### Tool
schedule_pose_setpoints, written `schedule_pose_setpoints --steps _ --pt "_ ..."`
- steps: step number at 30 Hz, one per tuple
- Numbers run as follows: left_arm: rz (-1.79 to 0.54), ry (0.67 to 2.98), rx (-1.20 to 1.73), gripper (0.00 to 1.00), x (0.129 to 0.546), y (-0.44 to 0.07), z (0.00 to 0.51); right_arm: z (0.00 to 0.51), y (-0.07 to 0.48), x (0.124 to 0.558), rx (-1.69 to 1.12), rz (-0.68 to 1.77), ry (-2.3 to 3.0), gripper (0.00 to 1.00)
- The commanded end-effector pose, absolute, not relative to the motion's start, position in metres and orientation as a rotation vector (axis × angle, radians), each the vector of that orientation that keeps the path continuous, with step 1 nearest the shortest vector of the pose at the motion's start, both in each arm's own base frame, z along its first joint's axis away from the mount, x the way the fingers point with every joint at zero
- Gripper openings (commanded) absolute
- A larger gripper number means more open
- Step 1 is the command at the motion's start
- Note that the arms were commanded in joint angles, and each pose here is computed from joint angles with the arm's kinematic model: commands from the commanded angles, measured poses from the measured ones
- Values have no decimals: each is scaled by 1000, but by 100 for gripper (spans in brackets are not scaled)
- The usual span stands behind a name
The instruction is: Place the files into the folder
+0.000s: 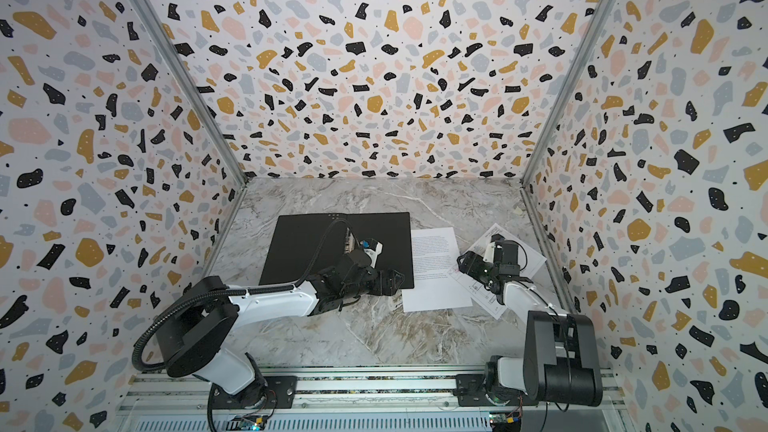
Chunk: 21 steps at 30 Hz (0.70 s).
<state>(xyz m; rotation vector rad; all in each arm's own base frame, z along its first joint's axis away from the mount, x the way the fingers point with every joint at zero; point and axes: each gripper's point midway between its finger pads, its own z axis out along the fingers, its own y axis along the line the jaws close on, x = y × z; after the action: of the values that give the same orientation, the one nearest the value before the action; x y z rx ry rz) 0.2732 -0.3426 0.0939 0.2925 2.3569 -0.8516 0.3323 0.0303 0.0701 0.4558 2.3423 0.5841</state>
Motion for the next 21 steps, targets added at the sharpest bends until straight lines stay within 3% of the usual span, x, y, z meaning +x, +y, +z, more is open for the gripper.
schedule_pose_setpoints --steps 1,3,11,21 --pt "-857 2349 350 100 274 -352 96 65 2 323 546 439 2349 91" --pt "-858 2356 356 100 274 -353 94 62 -11 321 591 403 2352 97" --pt "-837 2360 369 100 274 -351 91 41 -42 311 730 267 2419 99" --pt "-823 2361 377 100 274 -350 89 21 -9 310 621 442 2518 96"
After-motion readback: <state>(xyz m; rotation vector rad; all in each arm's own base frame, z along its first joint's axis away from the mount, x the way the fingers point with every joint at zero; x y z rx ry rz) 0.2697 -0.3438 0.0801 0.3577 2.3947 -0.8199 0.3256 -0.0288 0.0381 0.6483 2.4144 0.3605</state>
